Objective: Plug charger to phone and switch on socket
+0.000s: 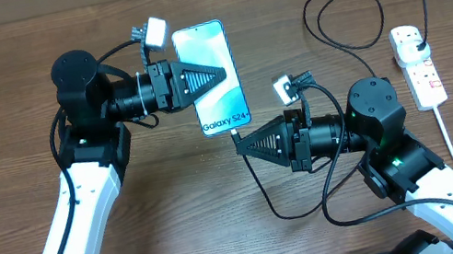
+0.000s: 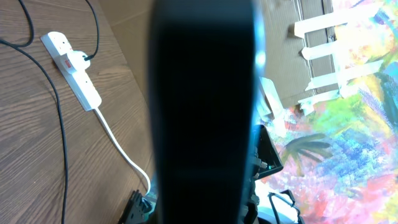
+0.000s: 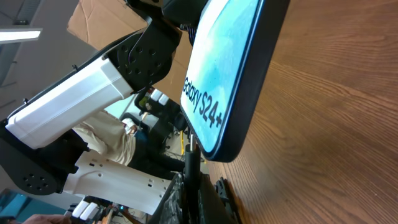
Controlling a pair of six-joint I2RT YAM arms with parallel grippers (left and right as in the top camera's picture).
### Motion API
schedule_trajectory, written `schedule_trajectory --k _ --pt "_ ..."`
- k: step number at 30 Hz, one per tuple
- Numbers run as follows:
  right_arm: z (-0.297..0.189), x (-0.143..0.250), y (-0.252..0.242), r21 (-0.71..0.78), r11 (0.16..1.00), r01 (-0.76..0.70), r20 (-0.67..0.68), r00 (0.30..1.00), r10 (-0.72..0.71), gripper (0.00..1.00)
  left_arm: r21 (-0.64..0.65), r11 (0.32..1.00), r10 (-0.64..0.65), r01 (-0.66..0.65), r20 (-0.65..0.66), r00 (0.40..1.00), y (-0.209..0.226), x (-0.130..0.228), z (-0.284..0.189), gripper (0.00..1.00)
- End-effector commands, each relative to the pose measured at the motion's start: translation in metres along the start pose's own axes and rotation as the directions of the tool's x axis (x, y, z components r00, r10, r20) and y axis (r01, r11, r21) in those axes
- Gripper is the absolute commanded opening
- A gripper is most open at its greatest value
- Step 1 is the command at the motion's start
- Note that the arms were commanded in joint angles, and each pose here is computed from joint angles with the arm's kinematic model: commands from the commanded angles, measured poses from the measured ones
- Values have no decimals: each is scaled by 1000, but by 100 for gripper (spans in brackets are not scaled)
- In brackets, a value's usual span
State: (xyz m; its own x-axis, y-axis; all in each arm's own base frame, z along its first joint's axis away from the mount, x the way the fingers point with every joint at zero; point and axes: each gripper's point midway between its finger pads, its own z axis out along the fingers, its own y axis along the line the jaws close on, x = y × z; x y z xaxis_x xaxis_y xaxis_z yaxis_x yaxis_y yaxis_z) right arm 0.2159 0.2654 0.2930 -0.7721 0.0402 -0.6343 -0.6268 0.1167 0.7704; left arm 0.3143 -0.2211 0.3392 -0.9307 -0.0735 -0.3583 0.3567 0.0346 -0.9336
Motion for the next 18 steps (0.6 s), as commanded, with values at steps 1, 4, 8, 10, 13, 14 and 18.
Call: schedule_trajectory --k 1,4,8,10,13,14,18 --pt "-1 -1 4 -3 1000 13 11 1000 -13 4 16 999 28 -28 -14 1000 -13 3 3 4" --pt "-1 -1 4 -3 1000 13 11 1000 -13 4 16 1000 12 -12 -15 1000 -13 4 3 4" --pt "-1 -1 4 -3 1000 14 12 1000 -14 4 13 1000 -15 16 -16 1000 -12 5 5 4" --pt "-1 -1 4 -3 1000 14 12 1000 -14 4 10 999 -30 30 -15 999 -11 5 6 4" --pt "-1 -1 4 -3 1000 14 12 1000 -14 4 9 999 -45 45 -14 999 -11 5 9 4" --pt "-1 -1 4 -3 1000 14 12 1000 -14 4 9 999 -44 44 -15 999 -11 6 9 4" --pt "-1 -1 4 -3 1000 14 12 1000 -14 4 10 999 -45 45 -18 999 -11 6 9 4"
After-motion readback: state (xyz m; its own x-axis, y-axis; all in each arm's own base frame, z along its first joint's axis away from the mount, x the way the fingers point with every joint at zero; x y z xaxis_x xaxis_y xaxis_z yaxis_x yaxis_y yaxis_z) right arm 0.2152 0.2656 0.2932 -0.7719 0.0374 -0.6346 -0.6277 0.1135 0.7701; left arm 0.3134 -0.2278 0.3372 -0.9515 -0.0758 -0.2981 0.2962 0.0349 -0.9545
